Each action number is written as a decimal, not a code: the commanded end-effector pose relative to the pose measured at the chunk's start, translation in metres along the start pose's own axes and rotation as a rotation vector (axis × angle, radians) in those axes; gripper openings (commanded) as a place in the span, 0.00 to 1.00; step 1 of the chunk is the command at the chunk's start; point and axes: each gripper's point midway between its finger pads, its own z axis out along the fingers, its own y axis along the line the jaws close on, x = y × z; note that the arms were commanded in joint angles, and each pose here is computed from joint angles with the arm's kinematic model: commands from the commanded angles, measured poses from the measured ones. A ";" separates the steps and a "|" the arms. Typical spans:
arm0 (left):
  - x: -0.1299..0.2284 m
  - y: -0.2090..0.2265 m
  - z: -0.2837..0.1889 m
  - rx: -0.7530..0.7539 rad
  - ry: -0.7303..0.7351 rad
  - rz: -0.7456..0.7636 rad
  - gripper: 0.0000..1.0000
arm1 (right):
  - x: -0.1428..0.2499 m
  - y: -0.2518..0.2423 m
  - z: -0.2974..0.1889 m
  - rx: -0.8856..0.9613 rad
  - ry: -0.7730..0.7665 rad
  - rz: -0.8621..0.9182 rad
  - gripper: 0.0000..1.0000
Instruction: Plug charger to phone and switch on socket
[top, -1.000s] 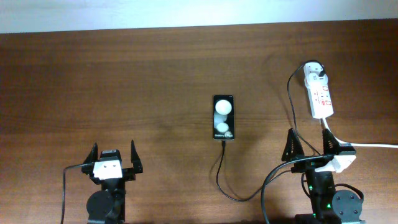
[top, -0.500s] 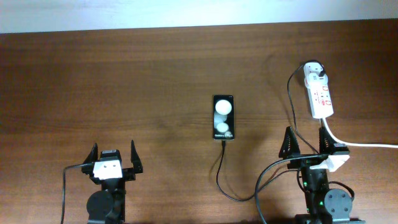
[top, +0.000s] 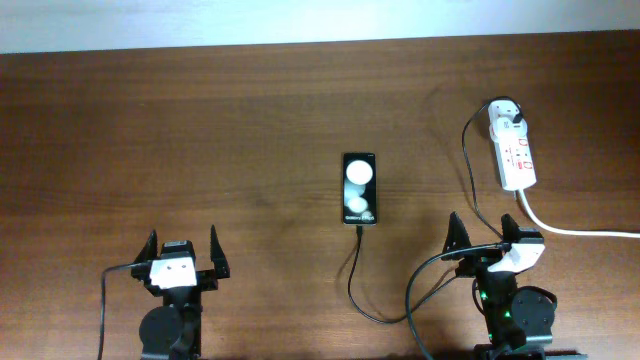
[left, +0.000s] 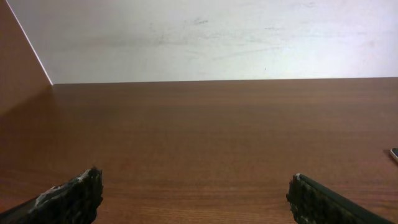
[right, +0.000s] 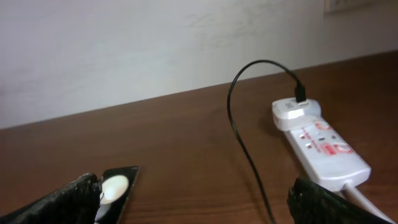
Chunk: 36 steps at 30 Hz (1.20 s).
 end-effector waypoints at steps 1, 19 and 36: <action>0.001 -0.001 0.000 0.007 -0.001 0.016 0.99 | 0.002 0.001 0.000 -0.005 0.003 -0.119 0.99; 0.001 -0.001 0.000 0.007 -0.001 0.016 0.99 | 0.002 0.002 0.000 -0.010 0.003 -0.086 0.99; 0.001 -0.001 0.000 0.007 -0.001 0.016 0.99 | 0.002 0.002 0.000 -0.009 0.003 -0.086 0.99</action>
